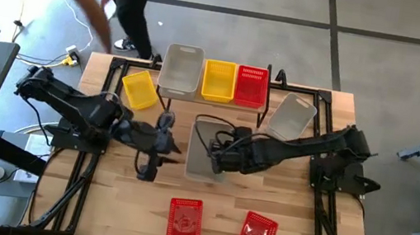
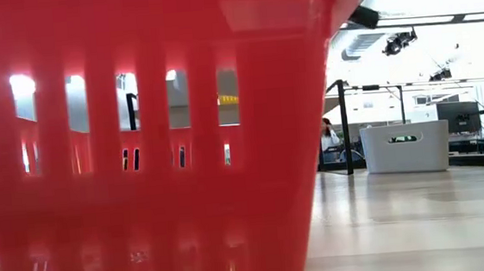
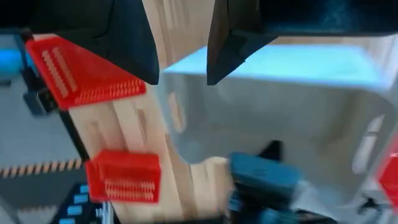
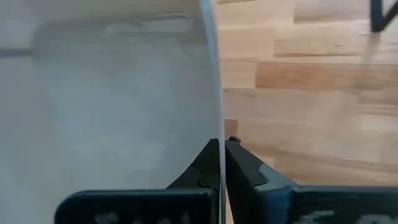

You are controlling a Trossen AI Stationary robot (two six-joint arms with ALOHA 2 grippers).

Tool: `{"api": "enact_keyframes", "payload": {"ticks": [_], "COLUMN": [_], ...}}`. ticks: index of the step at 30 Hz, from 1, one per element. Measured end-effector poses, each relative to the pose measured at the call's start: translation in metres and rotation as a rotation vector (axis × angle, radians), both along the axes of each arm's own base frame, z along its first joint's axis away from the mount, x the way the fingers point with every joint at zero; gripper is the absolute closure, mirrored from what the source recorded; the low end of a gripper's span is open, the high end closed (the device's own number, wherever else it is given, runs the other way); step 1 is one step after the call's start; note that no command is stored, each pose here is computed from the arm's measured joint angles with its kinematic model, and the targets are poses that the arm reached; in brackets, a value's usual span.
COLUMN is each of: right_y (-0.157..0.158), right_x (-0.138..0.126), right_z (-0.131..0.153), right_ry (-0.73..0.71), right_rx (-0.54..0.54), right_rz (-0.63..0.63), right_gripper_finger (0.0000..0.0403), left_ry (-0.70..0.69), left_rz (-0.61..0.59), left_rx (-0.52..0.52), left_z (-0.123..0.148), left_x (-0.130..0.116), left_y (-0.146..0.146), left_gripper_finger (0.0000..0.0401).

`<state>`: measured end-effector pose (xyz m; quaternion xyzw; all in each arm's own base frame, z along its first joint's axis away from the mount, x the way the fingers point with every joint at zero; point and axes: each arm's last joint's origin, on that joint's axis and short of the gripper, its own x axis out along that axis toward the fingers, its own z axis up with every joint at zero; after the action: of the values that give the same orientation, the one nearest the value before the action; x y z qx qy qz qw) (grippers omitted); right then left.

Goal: Stack baskets on shelf by color
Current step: Stack the bottom gray bin on top of the other gray bin on the shelf

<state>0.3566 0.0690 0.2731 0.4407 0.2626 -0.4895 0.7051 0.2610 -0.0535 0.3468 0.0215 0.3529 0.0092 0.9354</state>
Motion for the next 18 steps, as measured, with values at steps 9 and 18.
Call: {"api": "enact_keyframes", "payload": {"ticks": [9, 18], "right_y": [-0.011, -0.019], "right_x": [0.020, 0.028], "right_z": [0.000, 0.004], "right_ry": [-0.027, -0.106], "right_rx": [-0.005, -0.015], "right_rz": [-0.030, -0.051], "right_gripper_finger": [0.0403, 0.0403], "left_ry": [0.111, 0.229], "left_rz": [-0.075, -0.094], "left_rx": [0.091, 0.223], "left_z": [-0.022, -0.045], "left_x": [0.011, 0.021], "left_y": [-0.018, -0.024], "left_gripper_finger": [0.0276, 0.0276]}}
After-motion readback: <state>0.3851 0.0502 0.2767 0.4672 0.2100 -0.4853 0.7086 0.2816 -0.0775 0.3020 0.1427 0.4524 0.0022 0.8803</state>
